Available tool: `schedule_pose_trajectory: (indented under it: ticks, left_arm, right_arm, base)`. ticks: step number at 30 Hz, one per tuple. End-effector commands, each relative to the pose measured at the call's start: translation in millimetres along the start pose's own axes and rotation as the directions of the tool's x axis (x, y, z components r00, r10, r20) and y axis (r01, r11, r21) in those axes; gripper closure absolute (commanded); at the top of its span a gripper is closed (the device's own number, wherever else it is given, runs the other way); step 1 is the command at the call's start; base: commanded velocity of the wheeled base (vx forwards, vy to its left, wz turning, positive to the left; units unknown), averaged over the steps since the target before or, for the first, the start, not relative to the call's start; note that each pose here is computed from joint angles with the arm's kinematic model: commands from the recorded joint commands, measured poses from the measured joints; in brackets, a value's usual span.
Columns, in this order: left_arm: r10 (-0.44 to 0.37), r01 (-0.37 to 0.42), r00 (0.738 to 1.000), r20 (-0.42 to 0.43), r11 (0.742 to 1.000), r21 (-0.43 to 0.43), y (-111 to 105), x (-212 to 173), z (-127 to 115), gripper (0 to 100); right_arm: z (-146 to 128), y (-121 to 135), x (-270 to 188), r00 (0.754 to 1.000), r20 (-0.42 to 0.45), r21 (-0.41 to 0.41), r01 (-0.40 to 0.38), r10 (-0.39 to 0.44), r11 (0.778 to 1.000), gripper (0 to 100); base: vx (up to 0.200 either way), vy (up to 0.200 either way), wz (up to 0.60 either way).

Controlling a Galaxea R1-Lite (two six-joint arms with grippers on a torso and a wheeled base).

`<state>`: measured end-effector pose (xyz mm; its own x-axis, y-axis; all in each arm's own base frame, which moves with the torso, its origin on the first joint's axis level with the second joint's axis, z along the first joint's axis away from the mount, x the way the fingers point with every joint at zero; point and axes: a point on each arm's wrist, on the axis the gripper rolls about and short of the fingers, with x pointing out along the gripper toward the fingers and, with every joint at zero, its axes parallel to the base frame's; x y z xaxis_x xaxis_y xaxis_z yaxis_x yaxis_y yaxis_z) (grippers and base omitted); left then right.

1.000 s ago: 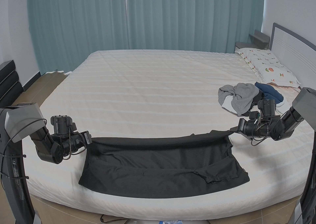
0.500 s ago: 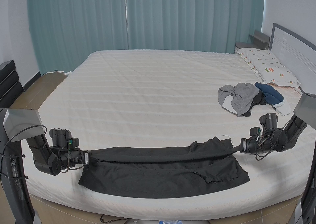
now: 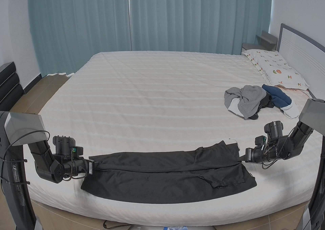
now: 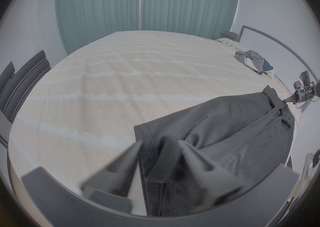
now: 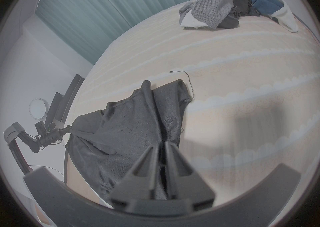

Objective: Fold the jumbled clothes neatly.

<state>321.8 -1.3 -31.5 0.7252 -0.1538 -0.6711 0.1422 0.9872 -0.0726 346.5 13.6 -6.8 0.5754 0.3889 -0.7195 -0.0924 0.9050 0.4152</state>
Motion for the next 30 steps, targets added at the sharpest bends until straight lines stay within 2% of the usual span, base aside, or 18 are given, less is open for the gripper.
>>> schedule_pose_trajectory:
  ticks: [1, 10, 15, 20, 22, 23, 24, 30]
  left_arm:
    - [0.002, -0.002, 1.0, 0.0, 1.0, -0.001, 0.0, -1.8, -0.2, 0]
    - [0.009, -0.009, 0.999, 0.042, 1.0, -0.008, 1.3, -14.5, 9.9, 0]
    - [0.023, -0.02, 0.995, 0.098, 0.999, -0.035, 8.7, -24.2, 23.3, 0]
    - [0.003, 0.023, 0.987, 0.159, 0.986, -0.163, 9.4, -27.6, 41.2, 0]
    - [-0.009, 0.042, 0.988, 0.152, 0.976, -0.216, 9.2, -26.0, 46.0, 0]
    - [-0.009, 0.042, 0.988, 0.152, 0.976, -0.216, 9.2, -26.0, 46.0, 0]
    - [-0.027, 0.062, 0.991, 0.132, 0.962, -0.267, 9.9, -21.8, 49.8, 0]
    - [-0.084, 0.105, 0.994, 0.07, 0.909, -0.403, 12.1, -5.9, 54.7, 0]
  right_arm:
    - [1.3, 0.8, -0.8, 1.0, 0.006, -0.001, 0.001, -0.001, 1.0, 0]
    - [16.9, 5.1, -17.4, 0.997, 0.075, 0.007, -0.008, 0.007, 1.0, 0]
    - [18.3, 5.1, -16.7, 0.996, 0.088, 0.119, -0.02, 0.01, 0.993, 0]
    - [21.1, 5.9, -10.2, 0.995, 0.1, 0.239, -0.045, 0.022, 0.97, 0]
    - [21.5, 4.7, -5.7, 0.994, 0.105, 0.286, -0.055, 0.025, 0.957, 0]
    - [21.5, 4.7, -5.7, 0.994, 0.105, 0.286, -0.055, 0.025, 0.957, 0]
    - [21.5, 2.1, 2.1, 0.993, 0.111, 0.326, -0.063, 0.028, 0.943, 0]
    - [17.8, -5.3, 19.4, 0.99, 0.134, 0.419, -0.091, 0.037, 0.903, 0]
  base:
    - [0.0, 0.0, 0.0]
    - [0.0, 0.0, 0.0]
    - [0.0, 0.0, 0.0]
    - [0.0, 0.0, 0.0]
    - [0.0, 0.0, 0.0]
    - [0.0, 0.0, 0.0]
    - [0.0, 0.0, 0.0]
    - [0.0, 0.0, 0.0]
